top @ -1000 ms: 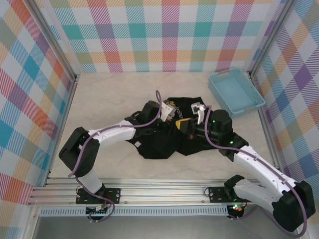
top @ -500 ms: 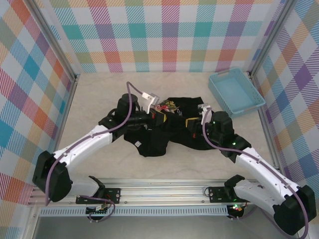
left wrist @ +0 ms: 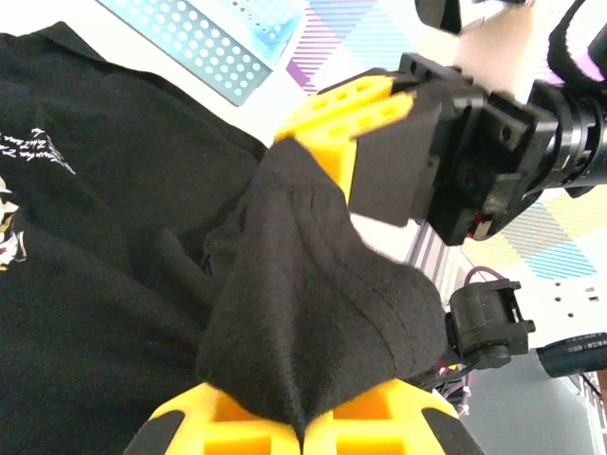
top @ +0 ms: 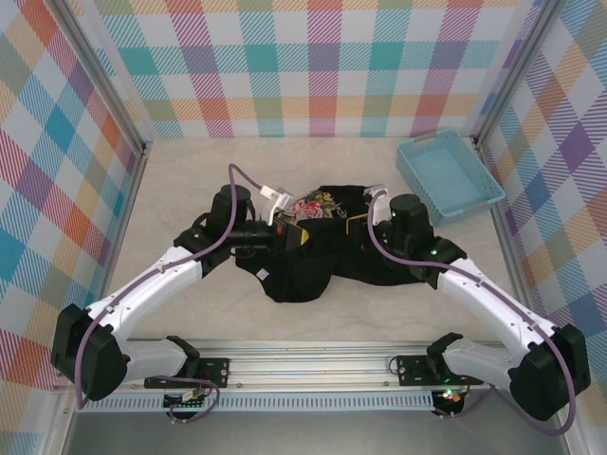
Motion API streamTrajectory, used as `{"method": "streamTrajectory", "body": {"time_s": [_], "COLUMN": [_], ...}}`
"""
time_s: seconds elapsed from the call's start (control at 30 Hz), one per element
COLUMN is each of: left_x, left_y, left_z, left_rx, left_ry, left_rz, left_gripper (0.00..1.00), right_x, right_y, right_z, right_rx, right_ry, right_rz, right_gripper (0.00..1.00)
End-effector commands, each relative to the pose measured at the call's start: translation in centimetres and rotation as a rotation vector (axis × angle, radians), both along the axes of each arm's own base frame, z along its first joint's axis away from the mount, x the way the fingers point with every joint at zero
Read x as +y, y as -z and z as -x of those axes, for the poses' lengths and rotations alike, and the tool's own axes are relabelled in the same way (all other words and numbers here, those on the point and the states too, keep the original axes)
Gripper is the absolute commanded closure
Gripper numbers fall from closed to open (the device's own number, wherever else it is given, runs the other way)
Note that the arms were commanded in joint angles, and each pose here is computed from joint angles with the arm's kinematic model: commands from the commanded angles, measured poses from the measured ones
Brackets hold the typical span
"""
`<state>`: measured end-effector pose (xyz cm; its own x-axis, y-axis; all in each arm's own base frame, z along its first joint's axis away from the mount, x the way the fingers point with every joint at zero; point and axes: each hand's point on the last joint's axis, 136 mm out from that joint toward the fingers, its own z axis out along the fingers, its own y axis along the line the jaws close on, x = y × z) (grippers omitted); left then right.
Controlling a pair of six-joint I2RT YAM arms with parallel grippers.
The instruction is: Fold the inside-out t-shirt
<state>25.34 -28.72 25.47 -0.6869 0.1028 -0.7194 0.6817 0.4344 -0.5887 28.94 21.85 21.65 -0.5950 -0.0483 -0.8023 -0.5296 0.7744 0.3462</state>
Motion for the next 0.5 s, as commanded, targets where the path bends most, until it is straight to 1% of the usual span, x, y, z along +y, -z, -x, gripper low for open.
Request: {"method": "streamTrajectory", "body": {"time_s": [0.0,0.1,0.27,0.37,0.47], "left_x": [0.3,0.6,0.8,0.7,0.7], "left_y": [-1.5,-1.1,-0.8,-1.0,-1.1], "left_z": [-0.3,-0.5,-0.5,-0.4,-0.3], "left_rx": [-0.033,-0.040,-0.044,-0.048,-0.052], "left_ry": [0.002,-0.007,-0.004,0.004,0.007], "left_rz": [0.032,-0.009,-0.032,-0.029,-0.026], "left_gripper": [1.00,1.00,1.00,1.00,1.00], "right_x": [1.4,1.8,3.3,3.5,4.0], "right_y": [-1.2,-2.1,-3.6,-3.8,-3.5], "right_z": [1.8,2.6,3.4,2.6,1.4], "right_rx": [-0.020,-0.075,-0.171,-0.207,-0.233], "right_ry": [-0.170,-0.231,-0.373,-0.393,-0.420], "right_rz": [-0.002,-0.011,-0.021,0.027,0.080], "right_gripper": [0.72,0.63,0.52,0.48,0.46]}}
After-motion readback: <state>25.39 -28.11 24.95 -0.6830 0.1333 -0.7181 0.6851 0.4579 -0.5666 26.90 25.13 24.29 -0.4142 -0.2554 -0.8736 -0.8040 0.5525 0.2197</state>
